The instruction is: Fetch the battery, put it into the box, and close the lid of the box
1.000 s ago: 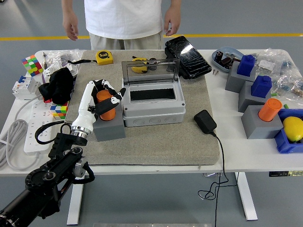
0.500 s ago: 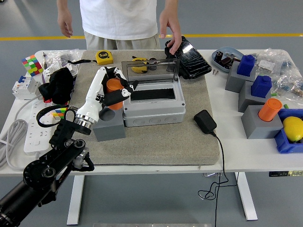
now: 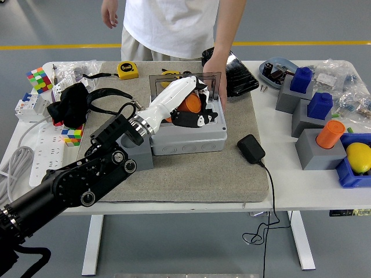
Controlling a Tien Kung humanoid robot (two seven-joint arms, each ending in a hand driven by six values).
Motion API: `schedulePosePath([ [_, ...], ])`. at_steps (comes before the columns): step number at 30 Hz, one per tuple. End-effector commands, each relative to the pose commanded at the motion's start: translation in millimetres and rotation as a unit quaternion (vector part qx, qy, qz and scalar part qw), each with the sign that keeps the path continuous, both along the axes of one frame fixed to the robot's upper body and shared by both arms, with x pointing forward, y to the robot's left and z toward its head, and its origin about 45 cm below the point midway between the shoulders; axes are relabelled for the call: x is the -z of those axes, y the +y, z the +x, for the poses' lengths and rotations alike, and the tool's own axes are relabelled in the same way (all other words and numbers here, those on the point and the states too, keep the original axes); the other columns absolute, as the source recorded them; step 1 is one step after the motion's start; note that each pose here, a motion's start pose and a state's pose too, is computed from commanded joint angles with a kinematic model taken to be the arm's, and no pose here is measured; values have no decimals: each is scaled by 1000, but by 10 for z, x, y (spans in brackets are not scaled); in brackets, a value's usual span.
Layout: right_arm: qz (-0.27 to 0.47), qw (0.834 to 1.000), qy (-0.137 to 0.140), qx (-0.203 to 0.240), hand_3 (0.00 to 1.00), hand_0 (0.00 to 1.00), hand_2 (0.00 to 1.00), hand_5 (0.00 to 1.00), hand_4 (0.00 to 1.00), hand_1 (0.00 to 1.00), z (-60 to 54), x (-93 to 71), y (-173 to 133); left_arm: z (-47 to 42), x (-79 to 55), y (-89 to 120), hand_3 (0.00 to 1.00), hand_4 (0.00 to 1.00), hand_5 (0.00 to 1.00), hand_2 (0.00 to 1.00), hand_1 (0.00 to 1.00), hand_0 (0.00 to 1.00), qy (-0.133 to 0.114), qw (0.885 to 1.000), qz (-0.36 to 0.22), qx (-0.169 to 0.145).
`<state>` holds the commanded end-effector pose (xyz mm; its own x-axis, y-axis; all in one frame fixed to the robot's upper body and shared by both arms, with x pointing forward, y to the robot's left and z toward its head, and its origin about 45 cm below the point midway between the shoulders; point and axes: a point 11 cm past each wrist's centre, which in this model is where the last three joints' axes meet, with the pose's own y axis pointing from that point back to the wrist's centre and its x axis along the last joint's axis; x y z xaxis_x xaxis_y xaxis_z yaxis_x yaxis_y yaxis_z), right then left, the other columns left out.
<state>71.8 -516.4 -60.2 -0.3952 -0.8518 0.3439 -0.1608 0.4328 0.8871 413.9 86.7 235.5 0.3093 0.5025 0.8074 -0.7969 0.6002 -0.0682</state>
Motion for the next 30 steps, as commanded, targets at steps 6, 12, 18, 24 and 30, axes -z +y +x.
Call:
schedulePosePath([
  [6,0,1000,1,-4,540,563,565,476,916,591,10,4,11,63,81,-234,229,854,2,146,64,37,-10,995,95,7],
  [12,0,1000,1,-6,541,563,565,476,916,591,21,6,19,123,190,-267,244,921,2,150,74,52,-7,991,132,4],
  [18,1,1000,5,-8,541,563,565,476,916,591,2,15,29,242,202,-173,262,978,2,159,88,70,-23,987,159,-7],
  [24,1,1000,5,-10,541,563,565,476,916,591,7,17,35,336,208,-89,277,998,2,162,93,80,-22,987,160,-15],
  [30,2,1000,5,-11,540,563,565,476,915,591,6,21,44,365,217,-35,331,998,45,209,163,142,-20,988,150,-19],
])
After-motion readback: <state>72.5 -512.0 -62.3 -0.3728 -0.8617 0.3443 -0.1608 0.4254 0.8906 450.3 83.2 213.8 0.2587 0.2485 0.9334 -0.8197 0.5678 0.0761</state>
